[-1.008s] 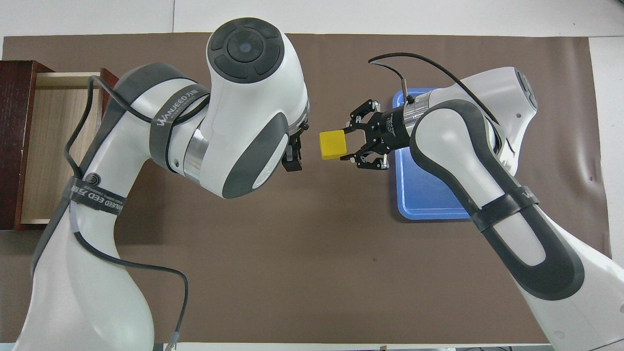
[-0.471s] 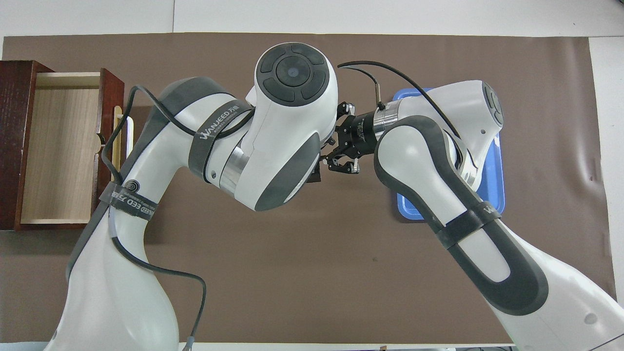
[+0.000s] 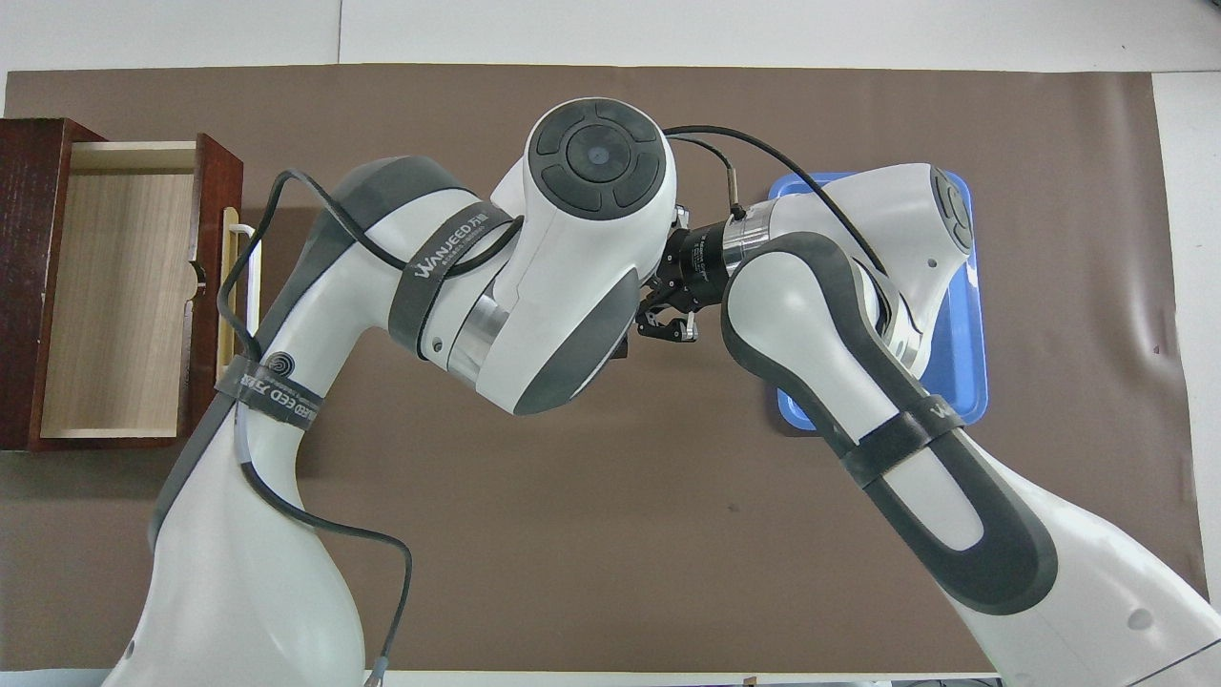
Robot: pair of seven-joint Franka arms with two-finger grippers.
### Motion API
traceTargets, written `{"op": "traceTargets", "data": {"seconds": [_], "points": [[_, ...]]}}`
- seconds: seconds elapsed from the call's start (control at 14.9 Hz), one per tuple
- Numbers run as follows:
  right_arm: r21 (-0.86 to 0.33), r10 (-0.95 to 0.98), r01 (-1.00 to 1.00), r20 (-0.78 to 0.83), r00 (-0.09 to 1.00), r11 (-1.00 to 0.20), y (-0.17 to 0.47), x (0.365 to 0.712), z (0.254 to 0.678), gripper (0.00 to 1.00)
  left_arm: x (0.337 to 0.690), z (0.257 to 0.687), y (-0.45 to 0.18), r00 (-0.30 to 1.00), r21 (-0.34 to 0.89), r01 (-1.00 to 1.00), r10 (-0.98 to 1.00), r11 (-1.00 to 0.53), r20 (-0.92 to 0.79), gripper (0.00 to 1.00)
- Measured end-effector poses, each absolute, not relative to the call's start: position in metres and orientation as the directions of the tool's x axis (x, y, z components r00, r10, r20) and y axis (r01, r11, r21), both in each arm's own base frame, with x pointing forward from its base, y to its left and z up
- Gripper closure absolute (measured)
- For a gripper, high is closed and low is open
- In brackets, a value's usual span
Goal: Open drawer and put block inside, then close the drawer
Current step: 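Grasp the block with the left gripper and open the right gripper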
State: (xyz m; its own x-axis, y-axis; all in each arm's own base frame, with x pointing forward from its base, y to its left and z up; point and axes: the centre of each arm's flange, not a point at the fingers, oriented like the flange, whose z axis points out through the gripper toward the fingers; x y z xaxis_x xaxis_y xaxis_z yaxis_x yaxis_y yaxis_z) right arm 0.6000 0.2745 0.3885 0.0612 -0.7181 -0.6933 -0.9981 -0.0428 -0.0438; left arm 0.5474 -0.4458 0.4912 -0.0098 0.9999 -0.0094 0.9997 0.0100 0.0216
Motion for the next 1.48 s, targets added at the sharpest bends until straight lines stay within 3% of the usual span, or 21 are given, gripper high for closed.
{"op": "traceTargets", "data": {"seconds": [1.08, 1.28, 1.41, 1.48], "points": [[-0.038, -0.72, -0.998, -0.691, 0.056, -0.041, 0.273, 0.599, 0.385, 0.45, 0.552, 0.46, -0.44, -0.035, 0.025, 0.999, 0.999, 0.034, 0.011, 0.0], [-0.036, -0.721, -0.999, -0.691, 0.055, -0.041, 0.273, 0.599, 0.385, 0.45, 0.551, 0.457, -0.44, -0.036, 0.021, 0.999, 0.999, 0.036, 0.016, 0.11], [-0.036, -0.721, -0.999, -0.691, 0.054, -0.041, 0.273, 0.599, 0.384, 0.45, 0.551, 0.457, -0.44, -0.037, 0.021, 0.999, 0.999, 0.036, 0.017, 0.38], [-0.036, -0.721, -0.999, -0.691, 0.053, -0.04, 0.272, 0.599, 0.384, 0.45, 0.55, 0.456, -0.44, -0.028, 0.021, 0.999, 0.999, 0.027, 0.02, 0.44]]}}
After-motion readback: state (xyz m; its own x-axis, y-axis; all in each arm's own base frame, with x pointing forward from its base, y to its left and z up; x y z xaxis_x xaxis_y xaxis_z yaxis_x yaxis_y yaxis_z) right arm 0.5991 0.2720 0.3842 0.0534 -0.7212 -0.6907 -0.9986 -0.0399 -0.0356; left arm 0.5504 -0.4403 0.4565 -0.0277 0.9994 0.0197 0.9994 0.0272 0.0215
